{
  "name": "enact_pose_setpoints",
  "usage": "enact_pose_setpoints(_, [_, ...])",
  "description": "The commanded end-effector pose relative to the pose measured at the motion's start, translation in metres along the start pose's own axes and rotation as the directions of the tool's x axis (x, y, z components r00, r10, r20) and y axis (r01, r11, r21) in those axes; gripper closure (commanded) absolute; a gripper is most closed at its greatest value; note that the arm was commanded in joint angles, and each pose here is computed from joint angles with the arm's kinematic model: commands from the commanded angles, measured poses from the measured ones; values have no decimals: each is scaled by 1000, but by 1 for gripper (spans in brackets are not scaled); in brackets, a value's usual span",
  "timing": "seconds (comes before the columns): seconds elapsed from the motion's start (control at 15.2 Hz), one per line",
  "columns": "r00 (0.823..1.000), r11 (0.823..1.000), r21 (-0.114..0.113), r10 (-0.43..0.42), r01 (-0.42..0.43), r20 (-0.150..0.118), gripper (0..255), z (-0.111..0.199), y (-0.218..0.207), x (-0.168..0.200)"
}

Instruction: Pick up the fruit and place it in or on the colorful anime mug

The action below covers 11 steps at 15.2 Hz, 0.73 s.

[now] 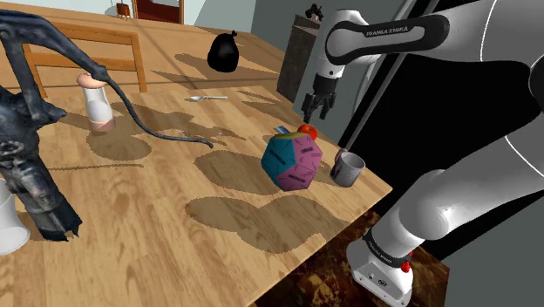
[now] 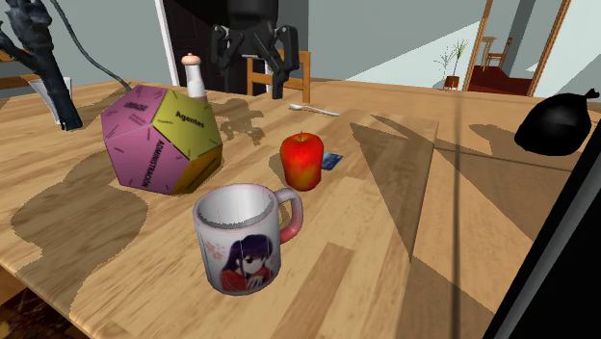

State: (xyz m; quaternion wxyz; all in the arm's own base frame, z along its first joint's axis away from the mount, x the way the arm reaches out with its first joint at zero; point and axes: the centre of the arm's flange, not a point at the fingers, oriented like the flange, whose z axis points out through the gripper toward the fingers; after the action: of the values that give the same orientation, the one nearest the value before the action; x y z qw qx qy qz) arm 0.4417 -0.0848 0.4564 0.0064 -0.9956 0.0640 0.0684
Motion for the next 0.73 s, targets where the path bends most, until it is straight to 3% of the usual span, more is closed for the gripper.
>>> enact_pose_setpoints(0.0, [1000,1000,-8,9,-8,6,0,13,12,22])
enact_pose_setpoints(0.53, [999,998,-38,44,-43,32,0,65,62,100])
enact_pose_setpoints(0.66, [999,998,-38,44,-43,32,0,75,62,100])
